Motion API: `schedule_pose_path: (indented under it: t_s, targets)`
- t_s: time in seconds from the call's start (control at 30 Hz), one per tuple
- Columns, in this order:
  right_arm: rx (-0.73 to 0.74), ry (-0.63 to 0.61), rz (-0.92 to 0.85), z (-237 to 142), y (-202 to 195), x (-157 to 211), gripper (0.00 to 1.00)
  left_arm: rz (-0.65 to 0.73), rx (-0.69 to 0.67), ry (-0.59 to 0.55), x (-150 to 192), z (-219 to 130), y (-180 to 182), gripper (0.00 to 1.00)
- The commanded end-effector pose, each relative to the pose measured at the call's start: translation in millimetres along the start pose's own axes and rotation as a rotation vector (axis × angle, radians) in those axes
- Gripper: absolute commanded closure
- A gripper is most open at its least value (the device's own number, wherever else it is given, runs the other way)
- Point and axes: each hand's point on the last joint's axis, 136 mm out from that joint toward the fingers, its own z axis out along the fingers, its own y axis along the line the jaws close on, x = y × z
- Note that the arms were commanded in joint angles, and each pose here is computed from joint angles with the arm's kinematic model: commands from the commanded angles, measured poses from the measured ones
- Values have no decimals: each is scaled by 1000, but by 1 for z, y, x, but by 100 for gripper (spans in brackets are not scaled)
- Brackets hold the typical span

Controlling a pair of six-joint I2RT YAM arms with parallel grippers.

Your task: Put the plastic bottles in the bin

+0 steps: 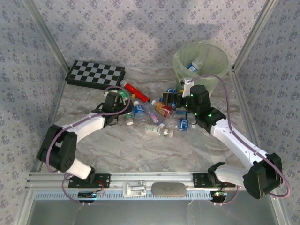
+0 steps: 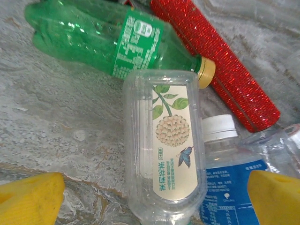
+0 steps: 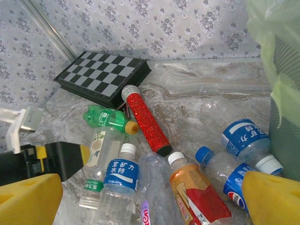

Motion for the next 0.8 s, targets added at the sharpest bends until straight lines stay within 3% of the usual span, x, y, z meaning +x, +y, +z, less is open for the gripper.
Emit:
schedule_pose_path:
  t_s: [0.0, 0.37, 0.77]
  targets:
    - [8, -22, 12, 2, 0, -3, 0, 16, 1, 42, 1, 8, -5, 0]
    - [26, -13, -1, 3, -2, -1, 0, 36, -65, 149, 29, 35, 4, 0]
    - [26, -10, -2, 6, -1, -1, 0, 58, -144, 154, 42, 41, 22, 4]
